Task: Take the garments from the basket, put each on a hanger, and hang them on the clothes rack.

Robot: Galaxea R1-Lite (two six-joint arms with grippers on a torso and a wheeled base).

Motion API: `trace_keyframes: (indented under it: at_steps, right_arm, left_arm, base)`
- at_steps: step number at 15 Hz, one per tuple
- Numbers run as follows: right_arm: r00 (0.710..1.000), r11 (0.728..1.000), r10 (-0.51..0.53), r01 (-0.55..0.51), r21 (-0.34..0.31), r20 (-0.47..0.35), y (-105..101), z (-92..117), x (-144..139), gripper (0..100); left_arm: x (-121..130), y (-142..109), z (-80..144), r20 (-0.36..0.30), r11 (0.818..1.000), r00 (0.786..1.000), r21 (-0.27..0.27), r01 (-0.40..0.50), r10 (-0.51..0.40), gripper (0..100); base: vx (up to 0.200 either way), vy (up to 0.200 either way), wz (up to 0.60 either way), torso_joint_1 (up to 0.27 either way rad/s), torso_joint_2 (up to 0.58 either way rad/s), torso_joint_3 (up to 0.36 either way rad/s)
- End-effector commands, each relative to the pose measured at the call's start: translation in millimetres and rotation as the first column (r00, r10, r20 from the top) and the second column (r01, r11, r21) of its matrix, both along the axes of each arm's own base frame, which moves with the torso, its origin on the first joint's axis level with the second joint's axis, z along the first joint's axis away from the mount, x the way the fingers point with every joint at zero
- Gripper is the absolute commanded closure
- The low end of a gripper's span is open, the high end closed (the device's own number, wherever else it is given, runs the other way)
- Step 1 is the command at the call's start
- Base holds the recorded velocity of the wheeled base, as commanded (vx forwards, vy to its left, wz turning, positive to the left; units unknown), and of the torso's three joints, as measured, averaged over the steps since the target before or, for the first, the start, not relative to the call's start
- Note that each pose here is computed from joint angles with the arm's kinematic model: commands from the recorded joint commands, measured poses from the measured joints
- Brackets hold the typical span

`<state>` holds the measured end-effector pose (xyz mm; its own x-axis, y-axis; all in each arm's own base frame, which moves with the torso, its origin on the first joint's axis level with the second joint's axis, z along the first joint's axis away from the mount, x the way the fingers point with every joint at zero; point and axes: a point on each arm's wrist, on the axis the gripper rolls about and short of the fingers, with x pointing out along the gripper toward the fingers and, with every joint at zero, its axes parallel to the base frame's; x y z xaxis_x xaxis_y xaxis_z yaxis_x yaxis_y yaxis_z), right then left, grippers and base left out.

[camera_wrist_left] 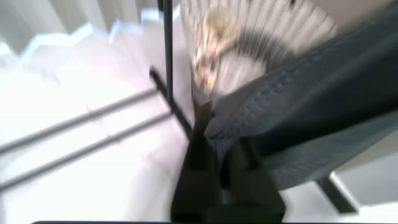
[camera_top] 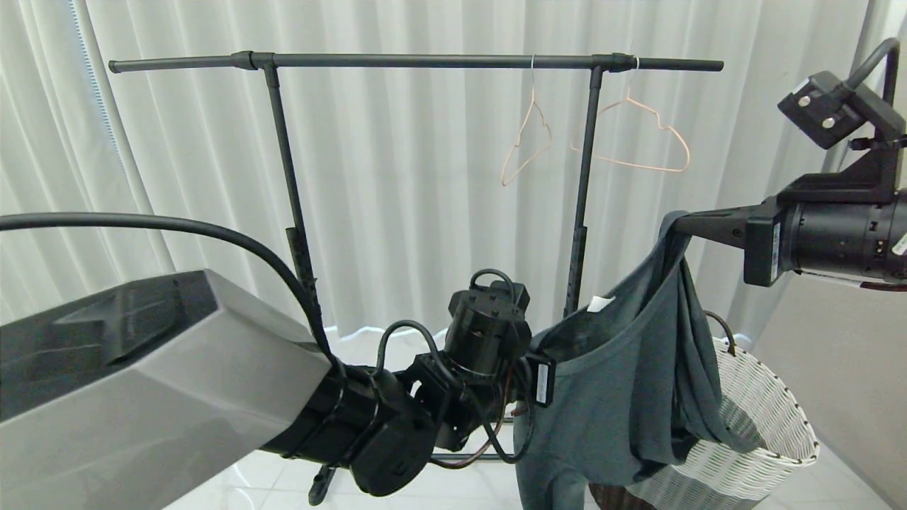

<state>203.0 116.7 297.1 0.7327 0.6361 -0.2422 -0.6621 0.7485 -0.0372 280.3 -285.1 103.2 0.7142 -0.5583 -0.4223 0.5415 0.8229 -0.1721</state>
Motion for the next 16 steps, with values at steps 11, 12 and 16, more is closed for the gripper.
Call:
trace_keyframes:
  at_steps: [11,12,16]
  right_arm:
    - [0.992,0.996,-0.019,0.008,0.087,0.124,-11,26,-15,100]
    - [0.989,0.995,-0.02,0.006,0.098,0.144,-13,32,-17,100]
    - [0.98,0.992,-0.016,-0.009,0.127,0.197,-10,51,-14,100]
  left_arm:
    - [-36,93,258,0.321,0.997,0.947,-0.079,-0.002,0.027,100]
    - [-41,97,266,0.337,0.996,0.941,-0.092,0.001,0.03,100]
    - [-69,123,302,0.371,0.993,0.927,-0.118,-0.007,0.05,100]
  base:
    - [0.0,0.0,0.0,0.0,0.0,0.0]
    - [0.0,0.0,0.0,0.0,0.0,0.0]
    - [0.0,0.0,0.0,0.0,0.0,0.0]
